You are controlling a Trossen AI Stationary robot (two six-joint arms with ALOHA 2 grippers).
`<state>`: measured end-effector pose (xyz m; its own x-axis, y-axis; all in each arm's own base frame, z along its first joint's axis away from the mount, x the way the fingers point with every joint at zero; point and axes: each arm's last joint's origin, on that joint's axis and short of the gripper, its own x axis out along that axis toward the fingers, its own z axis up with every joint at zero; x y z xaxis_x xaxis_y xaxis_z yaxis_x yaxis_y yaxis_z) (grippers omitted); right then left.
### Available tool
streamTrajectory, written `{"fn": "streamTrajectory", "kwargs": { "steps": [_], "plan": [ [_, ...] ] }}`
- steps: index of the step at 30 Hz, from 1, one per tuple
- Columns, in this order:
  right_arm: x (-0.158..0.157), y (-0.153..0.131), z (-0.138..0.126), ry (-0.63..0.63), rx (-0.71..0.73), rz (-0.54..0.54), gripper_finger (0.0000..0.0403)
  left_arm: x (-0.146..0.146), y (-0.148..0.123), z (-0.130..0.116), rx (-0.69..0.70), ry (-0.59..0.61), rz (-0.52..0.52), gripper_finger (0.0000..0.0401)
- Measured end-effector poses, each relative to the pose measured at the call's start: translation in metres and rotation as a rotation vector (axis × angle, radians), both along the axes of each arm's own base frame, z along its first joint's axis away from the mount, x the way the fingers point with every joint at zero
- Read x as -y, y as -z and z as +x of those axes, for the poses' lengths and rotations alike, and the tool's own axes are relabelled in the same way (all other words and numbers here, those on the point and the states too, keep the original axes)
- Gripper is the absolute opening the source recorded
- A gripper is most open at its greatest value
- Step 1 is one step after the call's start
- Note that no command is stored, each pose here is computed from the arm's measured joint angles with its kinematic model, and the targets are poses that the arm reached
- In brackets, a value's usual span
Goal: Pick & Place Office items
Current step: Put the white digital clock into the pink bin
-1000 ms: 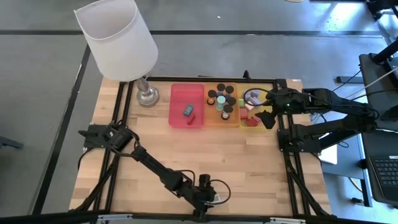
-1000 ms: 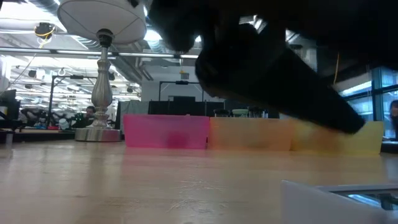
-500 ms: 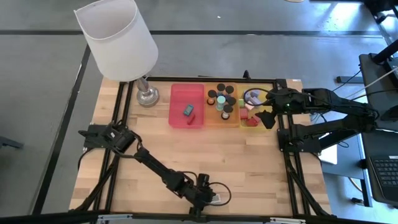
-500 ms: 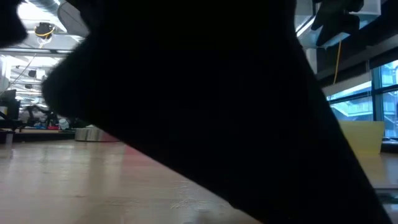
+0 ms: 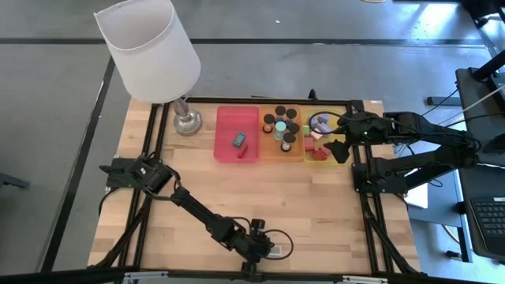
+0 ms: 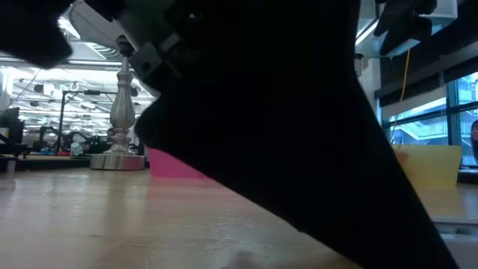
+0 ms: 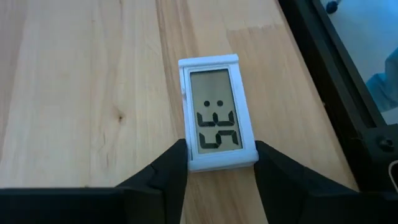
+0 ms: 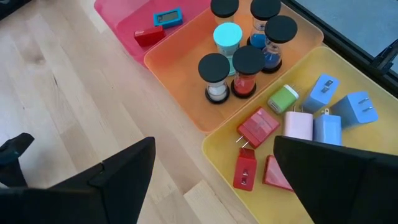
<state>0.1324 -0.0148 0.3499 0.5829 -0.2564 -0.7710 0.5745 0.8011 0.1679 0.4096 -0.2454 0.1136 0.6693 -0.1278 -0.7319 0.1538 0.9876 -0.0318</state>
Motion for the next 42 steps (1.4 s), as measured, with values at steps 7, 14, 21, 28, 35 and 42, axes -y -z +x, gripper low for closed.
{"fn": "streamTrajectory", "kwargs": {
  "steps": [7, 14, 21, 28, 35, 42],
  "plan": [
    [0.000, 0.000, 0.000, 0.000, 0.000, 0.000, 0.0331, 0.000, -0.005, 0.002, 0.039, -0.100, -0.067, 0.0152],
    [0.000, 0.000, 0.000, 0.003, 0.000, -0.004, 0.0331, -0.010, -0.042, 0.008, 0.193, -0.268, -0.128, 0.0152],
    [0.000, 0.000, 0.000, -0.001, -0.001, -0.011, 0.0331, -0.052, -0.095, 0.016, 0.353, -0.577, -0.206, 0.0152],
    [0.000, -0.001, 0.001, -0.016, 0.003, -0.022, 0.0331, -0.108, -0.137, 0.010, 0.419, -0.846, -0.137, 0.0152],
    [0.002, -0.002, 0.001, 0.016, 0.014, -0.063, 0.0331, -0.165, -0.155, -0.015, 0.298, -1.127, -0.153, 0.0163],
    [0.005, -0.002, 0.002, 0.106, 0.014, -0.124, 0.0331, -0.203, -0.143, -0.041, 0.064, -1.361, -0.060, 0.0155]
  ]
}}
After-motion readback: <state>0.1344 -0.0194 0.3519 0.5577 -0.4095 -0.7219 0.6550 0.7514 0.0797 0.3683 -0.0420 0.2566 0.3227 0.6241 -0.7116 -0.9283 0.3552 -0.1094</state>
